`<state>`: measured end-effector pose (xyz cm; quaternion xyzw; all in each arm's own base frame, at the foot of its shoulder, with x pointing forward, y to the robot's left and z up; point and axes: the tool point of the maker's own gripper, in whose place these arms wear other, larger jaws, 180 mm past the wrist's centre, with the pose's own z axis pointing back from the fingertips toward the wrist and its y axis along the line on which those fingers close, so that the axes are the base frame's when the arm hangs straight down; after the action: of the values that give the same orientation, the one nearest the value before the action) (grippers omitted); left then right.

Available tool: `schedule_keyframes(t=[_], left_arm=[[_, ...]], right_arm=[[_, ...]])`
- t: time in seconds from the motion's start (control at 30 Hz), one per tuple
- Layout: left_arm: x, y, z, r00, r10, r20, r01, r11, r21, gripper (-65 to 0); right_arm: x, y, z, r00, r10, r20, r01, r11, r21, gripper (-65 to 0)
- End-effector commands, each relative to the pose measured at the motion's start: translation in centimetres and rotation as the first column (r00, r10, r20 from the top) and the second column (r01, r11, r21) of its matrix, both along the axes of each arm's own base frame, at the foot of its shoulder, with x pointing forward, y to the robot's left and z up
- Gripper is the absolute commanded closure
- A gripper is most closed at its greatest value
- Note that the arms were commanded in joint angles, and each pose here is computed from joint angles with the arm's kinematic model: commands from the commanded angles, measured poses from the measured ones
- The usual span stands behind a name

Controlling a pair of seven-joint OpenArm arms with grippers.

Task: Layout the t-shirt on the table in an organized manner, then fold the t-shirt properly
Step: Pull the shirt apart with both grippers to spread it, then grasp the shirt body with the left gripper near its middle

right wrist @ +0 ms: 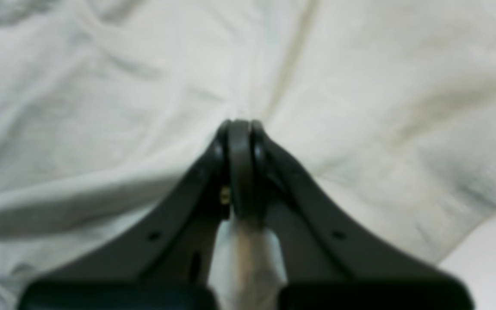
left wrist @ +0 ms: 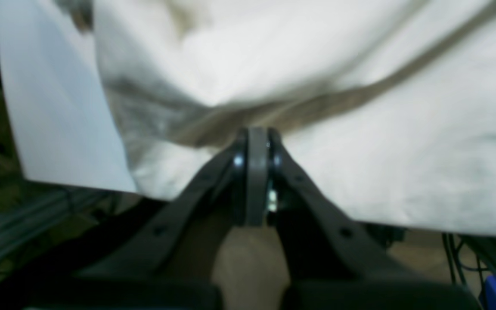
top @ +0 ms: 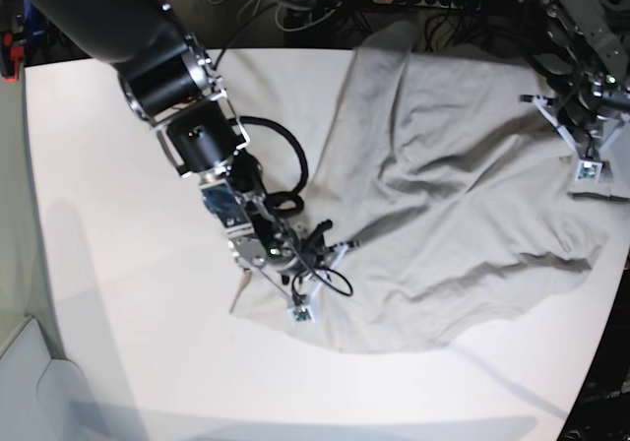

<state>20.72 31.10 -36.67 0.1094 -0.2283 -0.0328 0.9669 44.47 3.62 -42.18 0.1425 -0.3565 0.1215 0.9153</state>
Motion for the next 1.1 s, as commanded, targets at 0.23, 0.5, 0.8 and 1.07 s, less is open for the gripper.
schedule_keyframes(t=[0.23, 0.5, 0.8, 1.07], left_arm=[[0.3, -1.1, 1.6, 0.999, 0.007, 0.046, -0.007, 1.000, 0.012, -0.1], [1.1, -6.1, -0.1, 0.998, 0.002, 0.066, 0.006, 0.993, -0.120, -0.1], [4.1, -13.7, 0.0, 0.979, -0.173, 0.112, 0.193, 0.960, -0.204, -0.1], [2.7, -25.3, -0.9, 0.848, -0.521, 0.094, 0.525, 0.807, -0.272, -0.1]], right_arm=[[1.9, -9.7, -1.8, 0.989, -0.142, 0.037, 0.145, 0.981, -0.127, -0.4], [1.8, -25.2, -1.5, 0.928, -0.361, 0.097, 0.373, 0.875, -0.309, -0.4], [-0.5, -34.2, -2.0, 0.824, -0.564, 0.059, 0.551, 0.772, -0.319, -0.4], [-0.5, -34.5, -1.6, 0.827, -0.556, 0.077, 0.549, 0.773, -0.317, -0.4]])
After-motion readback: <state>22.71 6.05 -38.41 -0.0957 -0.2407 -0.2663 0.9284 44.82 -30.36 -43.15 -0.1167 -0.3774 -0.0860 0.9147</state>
